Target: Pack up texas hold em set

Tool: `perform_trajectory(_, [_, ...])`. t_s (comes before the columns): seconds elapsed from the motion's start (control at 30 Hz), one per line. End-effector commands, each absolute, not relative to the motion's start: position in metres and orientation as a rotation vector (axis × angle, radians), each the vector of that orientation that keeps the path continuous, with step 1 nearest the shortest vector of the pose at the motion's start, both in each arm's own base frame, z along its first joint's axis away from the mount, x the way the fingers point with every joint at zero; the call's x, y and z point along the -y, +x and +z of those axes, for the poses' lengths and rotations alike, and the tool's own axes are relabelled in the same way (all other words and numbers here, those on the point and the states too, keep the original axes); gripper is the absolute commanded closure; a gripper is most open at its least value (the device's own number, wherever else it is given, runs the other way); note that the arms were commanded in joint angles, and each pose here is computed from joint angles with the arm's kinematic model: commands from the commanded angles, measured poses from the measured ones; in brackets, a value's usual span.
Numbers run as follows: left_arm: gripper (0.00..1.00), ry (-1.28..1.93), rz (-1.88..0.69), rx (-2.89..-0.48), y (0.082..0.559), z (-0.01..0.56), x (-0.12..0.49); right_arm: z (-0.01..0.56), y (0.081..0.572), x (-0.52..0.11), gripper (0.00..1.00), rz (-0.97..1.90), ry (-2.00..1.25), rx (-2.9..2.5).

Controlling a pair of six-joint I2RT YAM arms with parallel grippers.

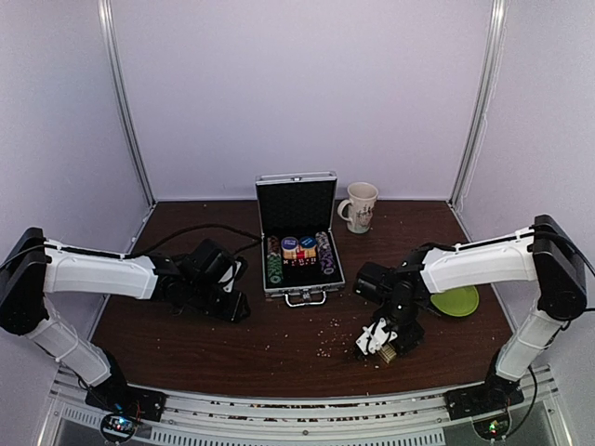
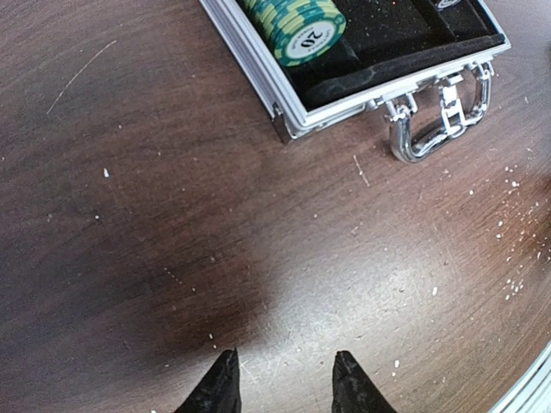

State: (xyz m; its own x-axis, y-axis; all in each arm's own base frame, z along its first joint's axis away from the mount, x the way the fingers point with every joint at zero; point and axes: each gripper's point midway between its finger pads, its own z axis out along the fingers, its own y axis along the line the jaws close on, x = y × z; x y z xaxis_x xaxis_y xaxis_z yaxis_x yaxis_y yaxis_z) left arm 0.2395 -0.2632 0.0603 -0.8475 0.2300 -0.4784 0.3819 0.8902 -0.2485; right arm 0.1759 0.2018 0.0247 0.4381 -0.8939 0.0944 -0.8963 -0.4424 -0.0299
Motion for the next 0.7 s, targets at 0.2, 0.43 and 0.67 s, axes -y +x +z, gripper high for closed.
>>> perform_trajectory(0.2, [0.62, 0.419, -0.495, -2.578, 0.236, 0.067, 0.259, 0.098, 0.223, -0.256, 0.45, 0.203, 2.623, 1.881])
perform_trajectory(0.43, [0.62, 0.387, -0.471, -2.553, 0.233, 0.072, 0.246, 0.136, 0.29, -0.316, 0.47, 0.315, 2.549, 2.213])
perform_trajectory(0.67, [0.61, 0.379, -0.454, -2.544, 0.23, 0.072, 0.238, 0.144, 0.35, -0.36, 0.47, 0.505, 2.502, 2.45])
